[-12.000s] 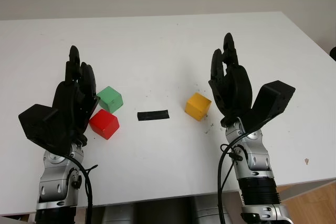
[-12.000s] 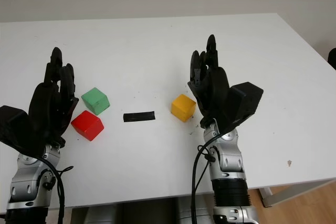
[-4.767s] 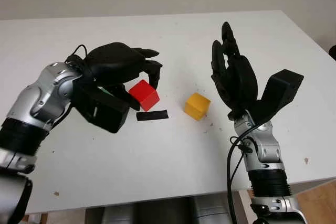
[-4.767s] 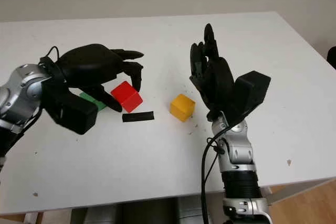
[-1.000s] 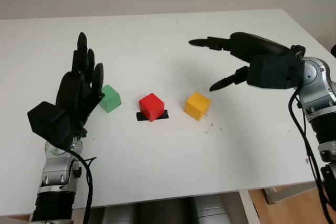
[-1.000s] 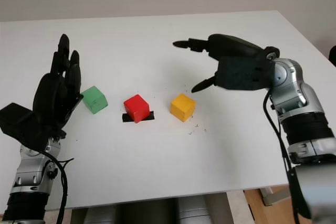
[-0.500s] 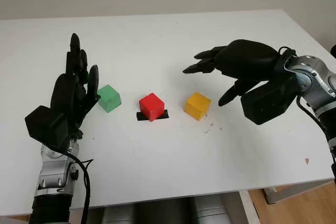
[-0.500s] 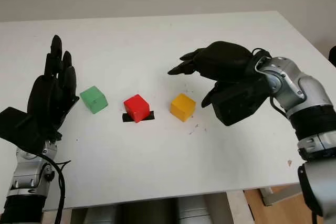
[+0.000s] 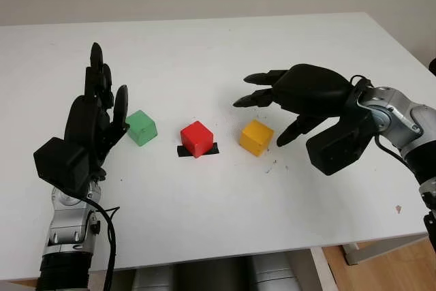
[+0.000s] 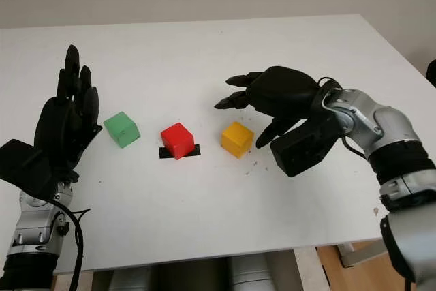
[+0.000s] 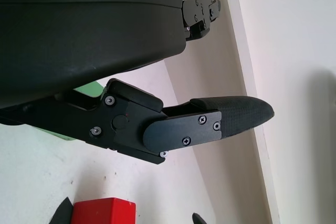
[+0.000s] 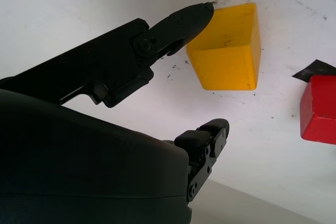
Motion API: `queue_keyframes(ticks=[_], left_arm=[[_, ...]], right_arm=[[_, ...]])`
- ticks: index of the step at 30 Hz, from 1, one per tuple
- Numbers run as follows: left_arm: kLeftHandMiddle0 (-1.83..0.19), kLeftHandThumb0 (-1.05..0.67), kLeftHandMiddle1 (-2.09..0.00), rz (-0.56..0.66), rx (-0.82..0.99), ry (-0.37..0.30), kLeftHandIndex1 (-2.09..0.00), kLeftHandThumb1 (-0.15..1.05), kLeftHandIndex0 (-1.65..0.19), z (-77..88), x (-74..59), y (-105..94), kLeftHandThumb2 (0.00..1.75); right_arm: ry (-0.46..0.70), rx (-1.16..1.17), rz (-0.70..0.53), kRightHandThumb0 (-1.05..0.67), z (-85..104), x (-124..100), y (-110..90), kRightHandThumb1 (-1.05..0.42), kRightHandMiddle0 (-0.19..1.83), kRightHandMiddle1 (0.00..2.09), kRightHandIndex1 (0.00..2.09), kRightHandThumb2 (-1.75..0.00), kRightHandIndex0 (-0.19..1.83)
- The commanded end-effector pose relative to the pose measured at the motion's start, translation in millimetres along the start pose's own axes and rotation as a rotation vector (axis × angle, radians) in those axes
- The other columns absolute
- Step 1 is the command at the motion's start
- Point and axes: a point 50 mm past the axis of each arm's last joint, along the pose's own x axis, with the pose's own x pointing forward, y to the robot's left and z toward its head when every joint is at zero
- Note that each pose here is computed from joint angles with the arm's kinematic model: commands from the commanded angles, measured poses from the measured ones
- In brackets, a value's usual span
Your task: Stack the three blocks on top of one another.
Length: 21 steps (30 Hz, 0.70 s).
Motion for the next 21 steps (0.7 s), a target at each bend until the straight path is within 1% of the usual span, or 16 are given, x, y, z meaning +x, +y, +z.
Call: queue_keyframes(ticks=[1,12,21], left_arm=[[0.16,-0.78,-0.06,0.003,0.013,-0.016,-0.05,1.05,0.18,3.8,-0.5,1.3,0.60],[0.14,-0.77,-0.06,0.003,0.009,-0.018,-0.06,1.05,0.16,2.5,-2.6,0.5,0.58],[0.13,-0.79,-0.06,0.005,0.026,-0.011,-0.06,1.05,0.14,1.4,-3.2,-0.2,0.57]], right_arm=[[-0.010,0.006,-0.001,-0.62,1.8,2.9,0.9,-0.82,0.52,0.12,0.06,-0.06,0.24],[-0.015,-0.001,0.019,-0.61,2.5,3.4,8.4,-0.82,0.57,0.13,0.07,-0.05,0.26],[-0.025,-0.005,-0.011,-0.57,0.7,3.3,11.8,-0.83,0.67,0.20,0.08,-0.06,0.32]])
